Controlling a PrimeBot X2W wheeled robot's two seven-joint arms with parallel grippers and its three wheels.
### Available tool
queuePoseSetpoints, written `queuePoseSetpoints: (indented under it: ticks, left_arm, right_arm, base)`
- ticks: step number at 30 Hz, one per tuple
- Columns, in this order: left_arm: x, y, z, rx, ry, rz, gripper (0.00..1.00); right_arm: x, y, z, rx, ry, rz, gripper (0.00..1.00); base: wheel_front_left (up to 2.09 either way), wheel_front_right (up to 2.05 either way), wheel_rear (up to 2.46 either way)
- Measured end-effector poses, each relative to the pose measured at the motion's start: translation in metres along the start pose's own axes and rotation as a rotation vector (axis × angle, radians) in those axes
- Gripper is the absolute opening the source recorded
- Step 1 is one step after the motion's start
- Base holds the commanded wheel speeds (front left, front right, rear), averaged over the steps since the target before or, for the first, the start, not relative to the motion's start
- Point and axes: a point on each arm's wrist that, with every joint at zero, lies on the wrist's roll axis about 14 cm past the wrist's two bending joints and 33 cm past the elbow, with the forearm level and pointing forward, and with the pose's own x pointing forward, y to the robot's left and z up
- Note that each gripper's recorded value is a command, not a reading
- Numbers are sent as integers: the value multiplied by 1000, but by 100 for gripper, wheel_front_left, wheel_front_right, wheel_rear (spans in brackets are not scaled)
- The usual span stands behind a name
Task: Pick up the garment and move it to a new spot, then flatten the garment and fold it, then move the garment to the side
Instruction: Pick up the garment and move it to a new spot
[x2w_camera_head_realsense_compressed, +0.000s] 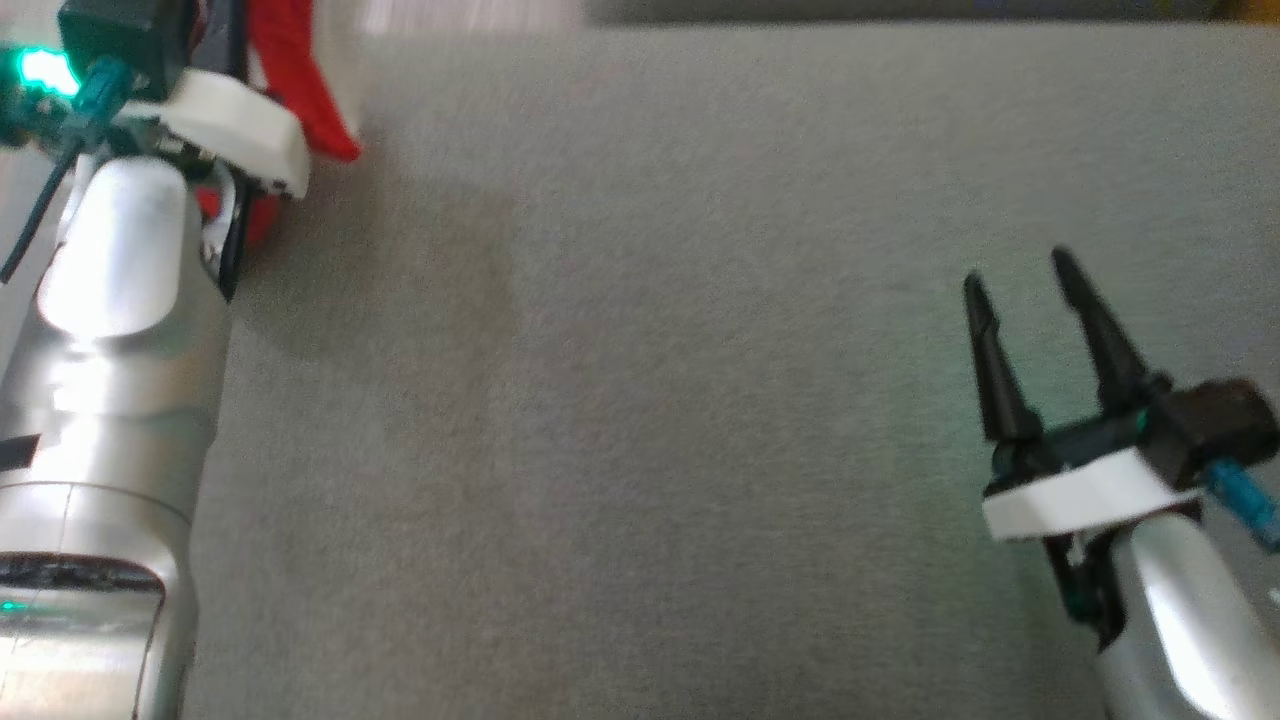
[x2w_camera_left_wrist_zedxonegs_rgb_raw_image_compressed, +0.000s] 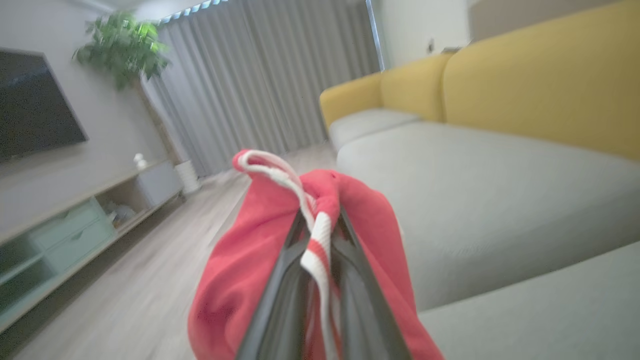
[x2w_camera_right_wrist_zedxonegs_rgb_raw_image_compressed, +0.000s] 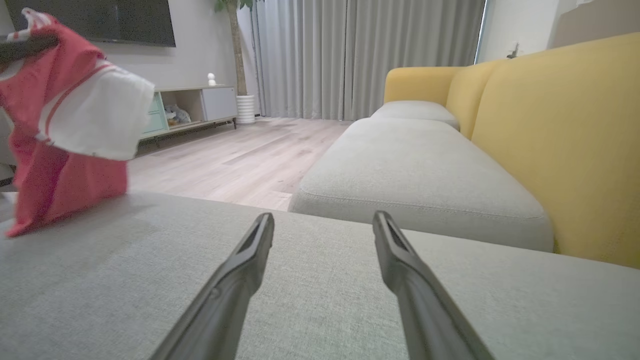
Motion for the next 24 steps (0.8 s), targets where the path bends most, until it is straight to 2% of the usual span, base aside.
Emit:
queuePoseSetpoints:
  ticks: [4, 8, 13, 16, 19, 22, 24]
  left_arm:
    - [-1, -30, 81, 9, -197, -87, 0]
    - [-6, -81, 150, -15, -352, -206, 0]
    - [-23, -154, 200, -63, -446, -380, 0]
    - [-35, -203, 192, -78, -410, -497, 0]
    - [-47, -250, 160, -70, -325, -614, 0]
    - [-55, -289, 104, -88, -189, -707, 0]
    - [-60, -305, 50, -90, -67, -749, 0]
  right_arm:
    - [-33, -4, 19, 0, -33, -59, 100]
    - [-68, -18, 32, -13, -56, -138, 100]
    - [-109, -38, 47, -33, -92, -243, 100]
    - [-131, -50, 52, -38, -108, -306, 100]
    - [-146, -56, 55, -33, -118, -355, 100]
    - [-150, -60, 46, -12, -93, -385, 100]
    - [-146, -60, 38, 0, -65, -392, 100]
  base:
    - [0, 0, 0]
    - [0, 0, 0]
    - [0, 0, 0]
    - [0, 0, 0]
    - [0, 0, 0]
    - [0, 0, 0]
    - [0, 0, 0]
